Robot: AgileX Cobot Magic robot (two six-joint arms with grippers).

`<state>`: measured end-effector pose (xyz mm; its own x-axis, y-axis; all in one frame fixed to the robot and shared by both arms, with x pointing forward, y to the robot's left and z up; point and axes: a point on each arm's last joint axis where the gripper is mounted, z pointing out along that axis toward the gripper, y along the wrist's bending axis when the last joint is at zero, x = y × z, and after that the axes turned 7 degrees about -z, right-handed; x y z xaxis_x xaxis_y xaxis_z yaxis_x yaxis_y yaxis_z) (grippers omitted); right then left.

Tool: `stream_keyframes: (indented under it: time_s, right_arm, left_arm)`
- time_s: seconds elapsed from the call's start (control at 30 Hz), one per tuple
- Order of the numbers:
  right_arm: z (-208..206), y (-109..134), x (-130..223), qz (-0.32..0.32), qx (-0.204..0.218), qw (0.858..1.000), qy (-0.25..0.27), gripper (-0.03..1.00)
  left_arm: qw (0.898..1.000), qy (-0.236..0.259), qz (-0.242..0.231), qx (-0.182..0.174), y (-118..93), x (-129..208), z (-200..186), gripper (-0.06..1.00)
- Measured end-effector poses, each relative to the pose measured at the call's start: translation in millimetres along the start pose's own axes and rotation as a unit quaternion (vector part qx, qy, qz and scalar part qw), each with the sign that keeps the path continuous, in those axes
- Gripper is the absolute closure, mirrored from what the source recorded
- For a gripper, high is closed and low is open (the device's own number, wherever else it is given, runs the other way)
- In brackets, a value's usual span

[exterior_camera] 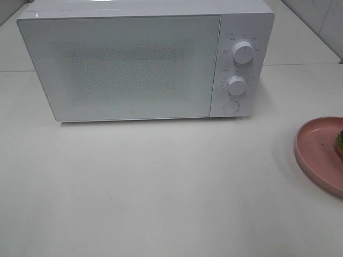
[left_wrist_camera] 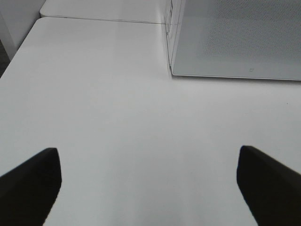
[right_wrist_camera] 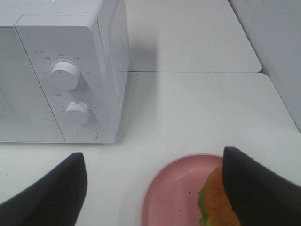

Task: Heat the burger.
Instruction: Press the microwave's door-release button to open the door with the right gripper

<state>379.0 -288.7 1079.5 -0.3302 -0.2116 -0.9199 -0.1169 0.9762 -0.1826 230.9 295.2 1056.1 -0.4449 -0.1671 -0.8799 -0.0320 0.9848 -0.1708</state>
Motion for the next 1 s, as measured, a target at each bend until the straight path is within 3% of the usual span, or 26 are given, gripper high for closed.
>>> stream_keyframes:
  time_s: [0.3, 0.6, 1.0]
  right_arm:
    - [30, 3, -2, -0.003, -0.011, 1.000, -0.006, 0.21]
    - [68, 10, 0, -0.004, -0.027, 0.998, -0.065, 0.21]
    - [98, 17, 13, -0.036, -0.034, 0.995, -0.084, 0.21]
  left_arm:
    - [1.000, 0.000, 0.000, 0.000, 0, 0, 0, 0.02]
    - [1.000, 0.000, 0.000, 0.000, 0, 0, 0, 0.02]
    - [1.000, 0.000, 0.000, 0.000, 0, 0, 0, 0.02]
